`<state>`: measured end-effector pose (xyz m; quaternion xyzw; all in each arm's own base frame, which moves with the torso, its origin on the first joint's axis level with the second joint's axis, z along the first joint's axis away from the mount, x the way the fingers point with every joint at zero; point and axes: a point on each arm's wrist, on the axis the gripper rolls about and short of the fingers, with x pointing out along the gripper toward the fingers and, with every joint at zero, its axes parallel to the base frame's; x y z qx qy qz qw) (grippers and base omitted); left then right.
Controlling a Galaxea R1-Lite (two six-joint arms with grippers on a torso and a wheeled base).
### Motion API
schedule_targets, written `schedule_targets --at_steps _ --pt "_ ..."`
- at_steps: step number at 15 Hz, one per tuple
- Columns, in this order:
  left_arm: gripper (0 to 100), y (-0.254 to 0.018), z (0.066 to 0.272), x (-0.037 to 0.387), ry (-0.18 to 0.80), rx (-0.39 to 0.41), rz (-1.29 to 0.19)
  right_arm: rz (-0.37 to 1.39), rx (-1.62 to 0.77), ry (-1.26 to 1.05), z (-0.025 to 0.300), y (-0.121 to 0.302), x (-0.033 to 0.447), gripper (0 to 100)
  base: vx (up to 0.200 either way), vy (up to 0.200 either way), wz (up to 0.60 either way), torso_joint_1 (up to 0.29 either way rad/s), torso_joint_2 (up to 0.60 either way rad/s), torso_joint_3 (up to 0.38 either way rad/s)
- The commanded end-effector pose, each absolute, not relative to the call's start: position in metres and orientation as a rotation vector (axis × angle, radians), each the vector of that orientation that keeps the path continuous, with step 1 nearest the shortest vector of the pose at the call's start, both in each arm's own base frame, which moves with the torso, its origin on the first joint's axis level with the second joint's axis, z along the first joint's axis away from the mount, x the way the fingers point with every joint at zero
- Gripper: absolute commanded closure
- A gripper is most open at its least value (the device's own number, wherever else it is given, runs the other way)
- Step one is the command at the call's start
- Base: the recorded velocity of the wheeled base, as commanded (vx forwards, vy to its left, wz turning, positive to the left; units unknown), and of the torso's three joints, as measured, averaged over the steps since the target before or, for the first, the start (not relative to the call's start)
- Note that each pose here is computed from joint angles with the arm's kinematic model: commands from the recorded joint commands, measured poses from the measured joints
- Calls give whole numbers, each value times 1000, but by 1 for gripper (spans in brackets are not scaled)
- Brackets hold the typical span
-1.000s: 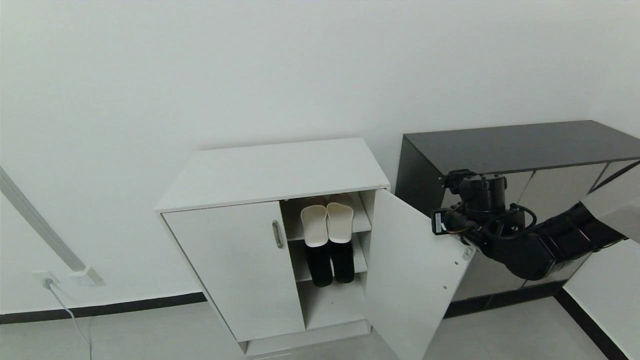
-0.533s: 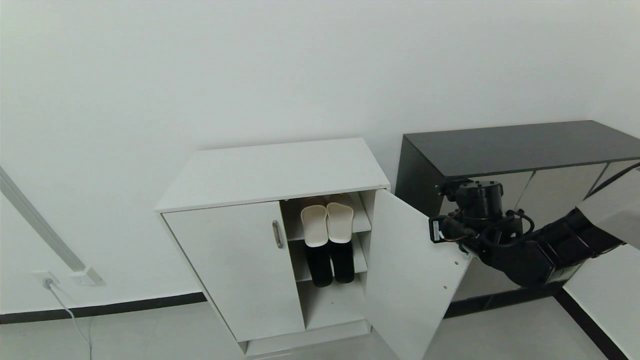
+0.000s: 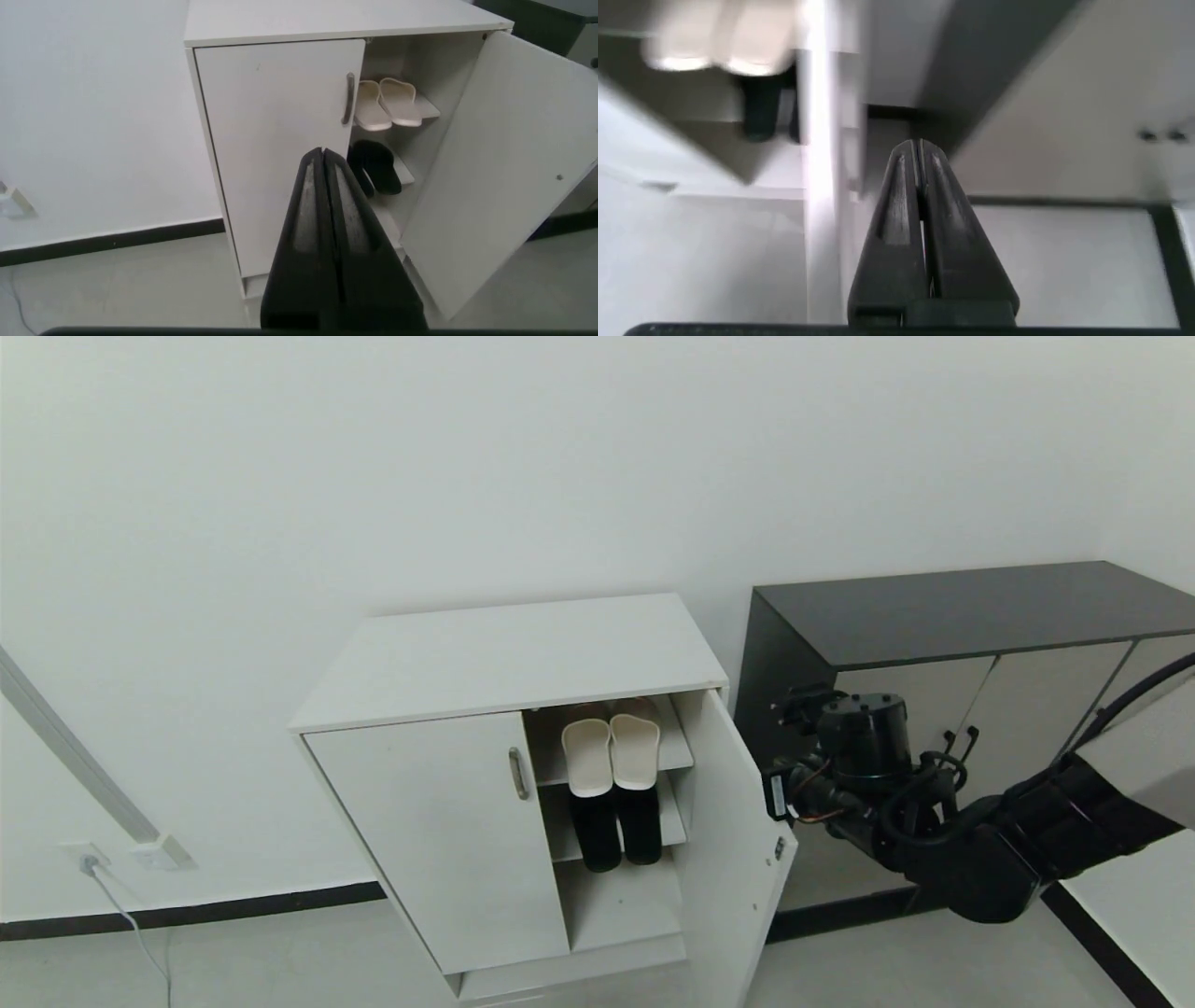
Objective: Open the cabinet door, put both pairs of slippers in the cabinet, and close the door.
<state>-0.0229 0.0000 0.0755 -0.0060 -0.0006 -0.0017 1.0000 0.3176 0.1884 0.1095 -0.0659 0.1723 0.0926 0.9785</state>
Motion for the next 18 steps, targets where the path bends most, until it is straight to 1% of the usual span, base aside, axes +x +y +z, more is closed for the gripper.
schedule_targets --at_steps 1,5,8,13,18 --pt "100 0 75 -23 0 -12 -3 226 -128 330 116 194 304 100 0 0 0 0 0 0" --pt "100 0 75 -23 0 -12 -3 314 -102 272 118 195 290 100 0 0 0 0 0 0" --pt "100 0 75 -23 0 -12 -3 351 -98 272 121 193 283 100 0 0 0 0 0 0" --pt "100 0 75 -23 0 -12 -3 363 -102 278 119 196 280 100 0 0 0 0 0 0" --pt "100 0 75 -23 0 -12 -3 407 -106 288 117 199 275 100 0 0 600 2 2 3"
